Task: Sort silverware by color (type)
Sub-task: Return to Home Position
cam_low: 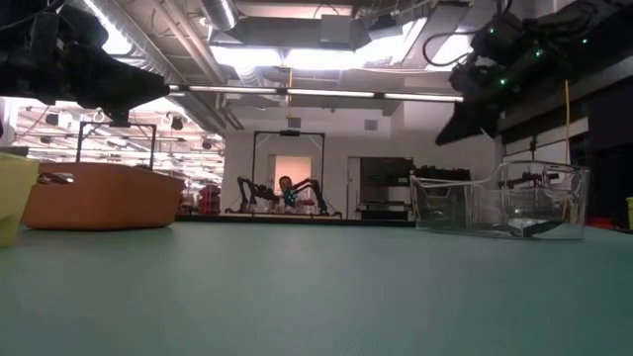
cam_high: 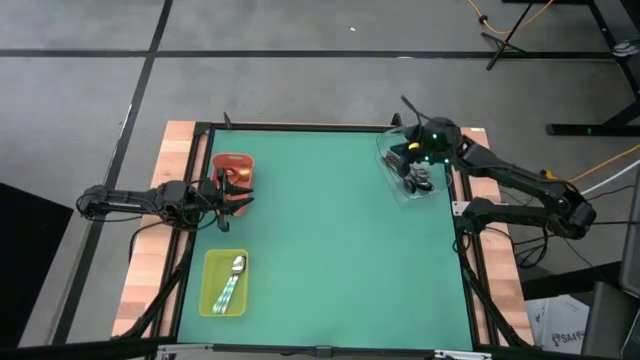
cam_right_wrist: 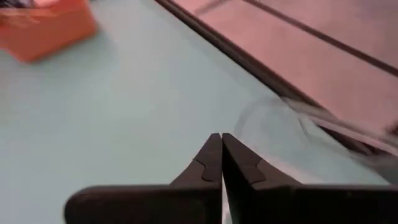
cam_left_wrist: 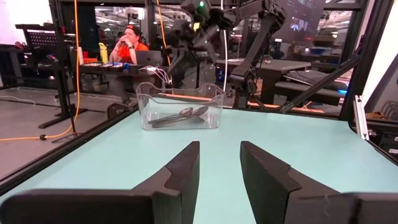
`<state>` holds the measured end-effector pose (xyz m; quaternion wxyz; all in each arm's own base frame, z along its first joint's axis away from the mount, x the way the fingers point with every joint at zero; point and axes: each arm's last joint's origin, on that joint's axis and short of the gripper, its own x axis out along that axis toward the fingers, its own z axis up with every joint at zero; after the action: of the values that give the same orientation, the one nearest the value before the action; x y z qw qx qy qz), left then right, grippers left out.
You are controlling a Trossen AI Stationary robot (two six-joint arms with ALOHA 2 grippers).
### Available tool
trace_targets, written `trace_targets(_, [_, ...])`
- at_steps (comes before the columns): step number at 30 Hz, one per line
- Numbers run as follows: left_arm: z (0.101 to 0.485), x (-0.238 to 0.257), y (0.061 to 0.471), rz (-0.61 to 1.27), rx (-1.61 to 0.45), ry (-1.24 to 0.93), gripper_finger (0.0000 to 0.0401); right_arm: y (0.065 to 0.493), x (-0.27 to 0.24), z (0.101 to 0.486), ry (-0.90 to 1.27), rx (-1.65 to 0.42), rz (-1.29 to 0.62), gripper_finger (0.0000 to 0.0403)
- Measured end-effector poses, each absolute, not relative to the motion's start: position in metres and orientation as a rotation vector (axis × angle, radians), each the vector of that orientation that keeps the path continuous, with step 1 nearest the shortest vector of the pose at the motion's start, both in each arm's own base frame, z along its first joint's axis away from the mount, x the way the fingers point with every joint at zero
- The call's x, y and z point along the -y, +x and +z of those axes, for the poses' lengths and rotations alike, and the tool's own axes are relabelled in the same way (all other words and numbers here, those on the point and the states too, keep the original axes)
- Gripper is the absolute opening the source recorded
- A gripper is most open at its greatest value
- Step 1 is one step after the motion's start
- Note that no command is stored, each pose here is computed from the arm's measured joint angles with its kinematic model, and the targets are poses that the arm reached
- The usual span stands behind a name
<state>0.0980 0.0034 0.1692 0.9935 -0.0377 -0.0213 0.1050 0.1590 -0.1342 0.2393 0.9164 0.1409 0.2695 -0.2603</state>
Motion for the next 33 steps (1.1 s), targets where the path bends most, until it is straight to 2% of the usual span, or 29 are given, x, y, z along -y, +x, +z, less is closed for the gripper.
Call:
trace_targets(6, [0.169,-0.003,0.098,0.210,0.043,-0.076,0.0110,0.177,0.118,0.249,0.257,-0.465,-0.420,0.0000])
trace_targets(17, [0.169,-0.003,0.098,0.210,0.042,-0.076,0.0110,0.210,0.054,0.256,0.120,-0.414,-0.208,0.0000])
trace_targets(33, [0.169,-0.003,0.098,0.210,0.043,-0.076,0.0110,0.222,-0.001,0.269,0.063,-0.281,0.041,0.0000])
